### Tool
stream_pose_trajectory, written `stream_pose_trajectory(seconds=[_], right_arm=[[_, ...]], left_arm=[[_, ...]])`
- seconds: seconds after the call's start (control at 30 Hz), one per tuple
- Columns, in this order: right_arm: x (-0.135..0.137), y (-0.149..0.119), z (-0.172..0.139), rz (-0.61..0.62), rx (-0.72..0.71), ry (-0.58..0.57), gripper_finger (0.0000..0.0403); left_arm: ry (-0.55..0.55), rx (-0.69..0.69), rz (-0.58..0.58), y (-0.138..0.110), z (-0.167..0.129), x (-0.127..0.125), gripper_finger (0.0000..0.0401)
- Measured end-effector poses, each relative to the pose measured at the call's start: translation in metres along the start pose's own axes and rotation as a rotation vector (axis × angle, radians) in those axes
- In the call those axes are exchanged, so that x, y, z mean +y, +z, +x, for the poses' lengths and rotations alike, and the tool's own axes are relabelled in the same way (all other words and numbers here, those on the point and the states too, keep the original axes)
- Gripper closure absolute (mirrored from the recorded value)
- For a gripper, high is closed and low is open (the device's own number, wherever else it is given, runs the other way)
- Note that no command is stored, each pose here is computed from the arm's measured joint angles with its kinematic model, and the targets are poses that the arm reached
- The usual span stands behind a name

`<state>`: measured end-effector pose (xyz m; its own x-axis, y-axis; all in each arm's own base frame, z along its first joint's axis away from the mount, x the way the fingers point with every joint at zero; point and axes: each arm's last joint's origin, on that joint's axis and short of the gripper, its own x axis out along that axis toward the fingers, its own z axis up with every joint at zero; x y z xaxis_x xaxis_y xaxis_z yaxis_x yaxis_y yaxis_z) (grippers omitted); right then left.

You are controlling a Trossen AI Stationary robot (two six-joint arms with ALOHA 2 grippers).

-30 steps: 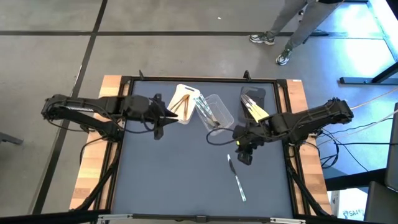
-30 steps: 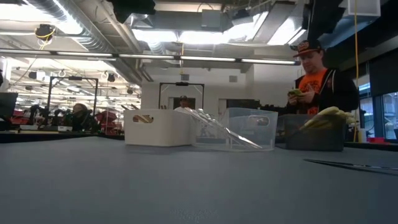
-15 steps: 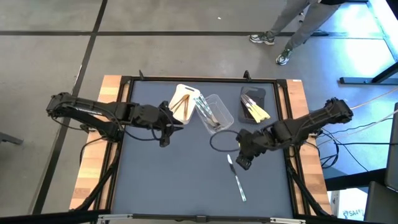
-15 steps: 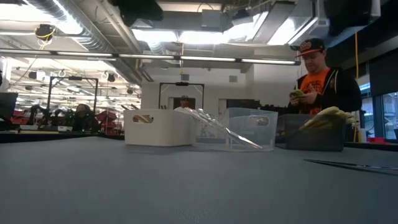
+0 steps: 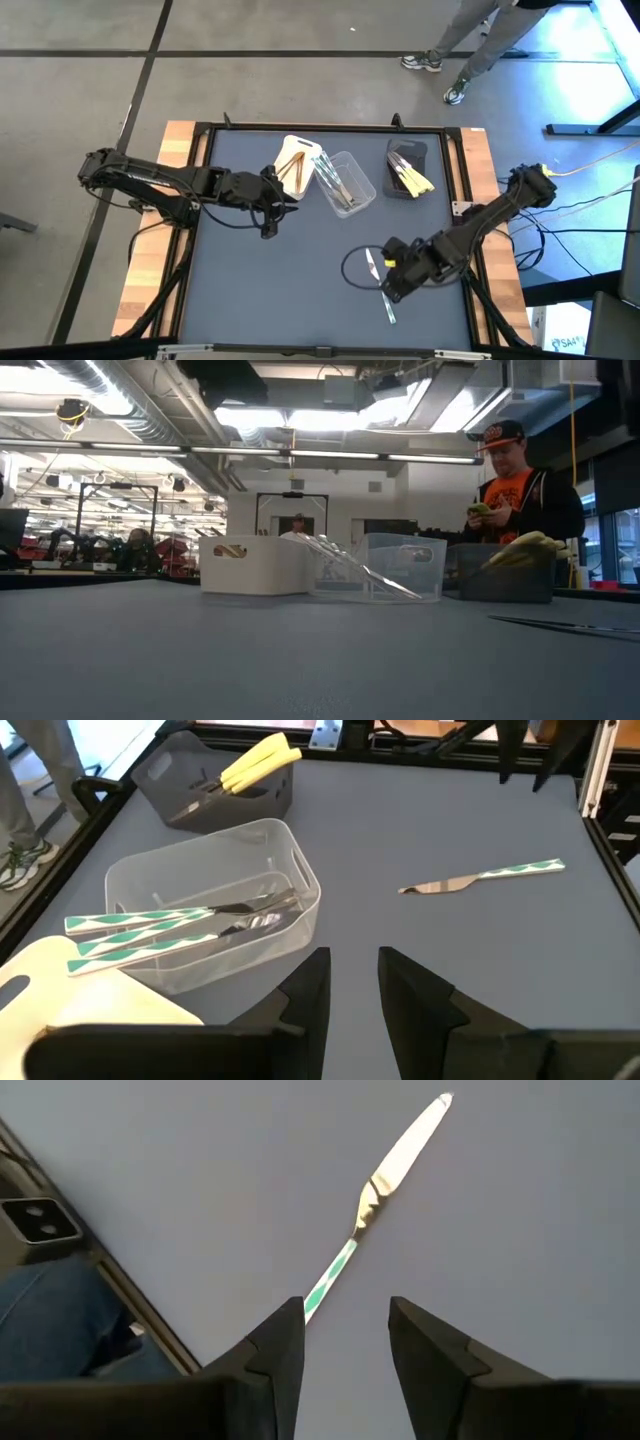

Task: Sort silverware by color (type)
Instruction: Put the green knife into the transparent bin

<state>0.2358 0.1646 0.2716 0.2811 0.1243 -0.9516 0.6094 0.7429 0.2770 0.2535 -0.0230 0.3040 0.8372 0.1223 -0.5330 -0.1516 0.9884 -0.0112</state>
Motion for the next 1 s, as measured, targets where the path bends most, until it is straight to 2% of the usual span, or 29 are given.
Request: stream_pose_trajectory(seconds=[0.47, 0.7, 1.0], right_arm=[[0.02, -0.033, 0.058, 0.095, 0.047, -0.149, 0.0269], [0.034, -0.033, 0.083, 0.098, 0.037, -0.085, 0.0269], [0.034, -0.035, 0.107, 0.089, 0.039, -0.146, 0.0269]], left_arm=[[-0.005, -0.011, -0.005, 0.001, 0.0, 0.0, 0.032], [-0.006, -0.01, -0.004, 0.001, 0.0, 0.0, 0.032], [-0.033, -0.01, 0.013, 0.0, -0.002, -0.008, 0.032]])
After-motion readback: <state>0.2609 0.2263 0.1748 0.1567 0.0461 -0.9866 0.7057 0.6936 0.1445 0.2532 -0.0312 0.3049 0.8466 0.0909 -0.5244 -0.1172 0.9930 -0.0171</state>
